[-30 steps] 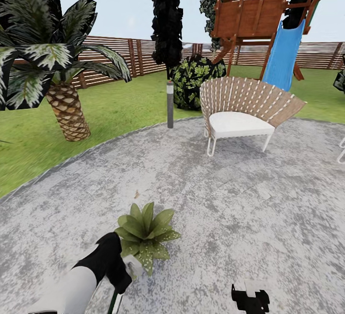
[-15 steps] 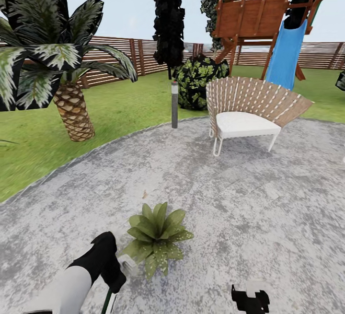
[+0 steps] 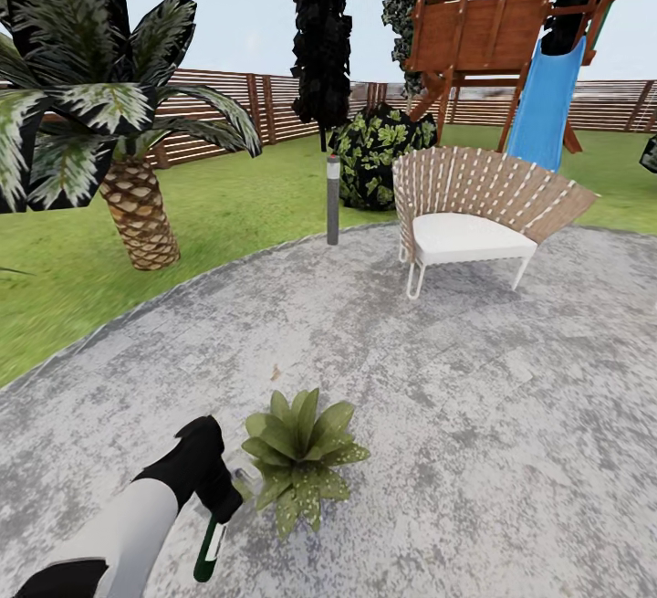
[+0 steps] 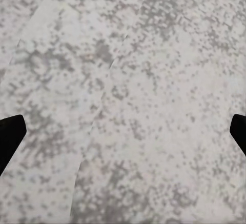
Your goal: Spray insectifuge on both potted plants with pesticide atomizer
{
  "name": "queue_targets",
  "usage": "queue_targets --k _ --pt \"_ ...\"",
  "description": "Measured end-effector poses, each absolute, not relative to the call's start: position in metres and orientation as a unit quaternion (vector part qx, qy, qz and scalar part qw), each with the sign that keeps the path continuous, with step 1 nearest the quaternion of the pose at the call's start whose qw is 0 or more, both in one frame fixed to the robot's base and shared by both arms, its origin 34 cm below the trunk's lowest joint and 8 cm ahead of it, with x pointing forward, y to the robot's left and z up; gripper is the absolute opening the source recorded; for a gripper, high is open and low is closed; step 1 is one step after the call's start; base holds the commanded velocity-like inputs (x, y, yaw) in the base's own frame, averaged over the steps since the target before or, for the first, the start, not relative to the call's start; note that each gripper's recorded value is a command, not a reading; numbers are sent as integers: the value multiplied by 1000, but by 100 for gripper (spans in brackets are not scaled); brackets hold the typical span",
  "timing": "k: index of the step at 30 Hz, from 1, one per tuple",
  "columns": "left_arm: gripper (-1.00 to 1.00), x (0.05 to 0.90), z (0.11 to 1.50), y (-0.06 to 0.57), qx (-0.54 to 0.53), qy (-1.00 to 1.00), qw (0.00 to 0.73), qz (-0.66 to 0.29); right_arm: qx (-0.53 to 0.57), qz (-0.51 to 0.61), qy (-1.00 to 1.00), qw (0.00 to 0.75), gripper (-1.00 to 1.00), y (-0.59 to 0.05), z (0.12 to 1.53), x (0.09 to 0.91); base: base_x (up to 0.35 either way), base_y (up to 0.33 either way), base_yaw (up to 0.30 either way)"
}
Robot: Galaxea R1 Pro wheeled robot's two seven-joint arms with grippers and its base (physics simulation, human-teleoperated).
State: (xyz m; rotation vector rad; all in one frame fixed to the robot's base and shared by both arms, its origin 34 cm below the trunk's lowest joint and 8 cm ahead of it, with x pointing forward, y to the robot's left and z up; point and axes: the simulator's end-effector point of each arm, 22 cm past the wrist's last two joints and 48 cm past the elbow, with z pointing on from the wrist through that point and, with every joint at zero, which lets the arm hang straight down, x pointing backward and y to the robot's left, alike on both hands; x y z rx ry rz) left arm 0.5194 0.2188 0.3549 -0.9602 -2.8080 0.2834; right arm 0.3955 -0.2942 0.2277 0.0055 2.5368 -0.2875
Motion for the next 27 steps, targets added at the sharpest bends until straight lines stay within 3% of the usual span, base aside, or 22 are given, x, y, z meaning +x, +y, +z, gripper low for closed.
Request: queue_targets --k 6,13,21,27 --pt "-100 518 353 241 -313 -942 84 85 2 -107 951 290 100 -294 228 395 1 0 0" --pt "-100 516 353 213 -334 -934 84 94 2 -108 951 290 100 -294 228 395 0 0 0" --pt "-100 509 349 280 -312 -942 103 62 2 -108 951 290 100 -294 228 395 0 0 0" --pt "-100 506 353 238 -323 -935 102 102 6 -123 939 321 100 -314 241 422 0 0 0"
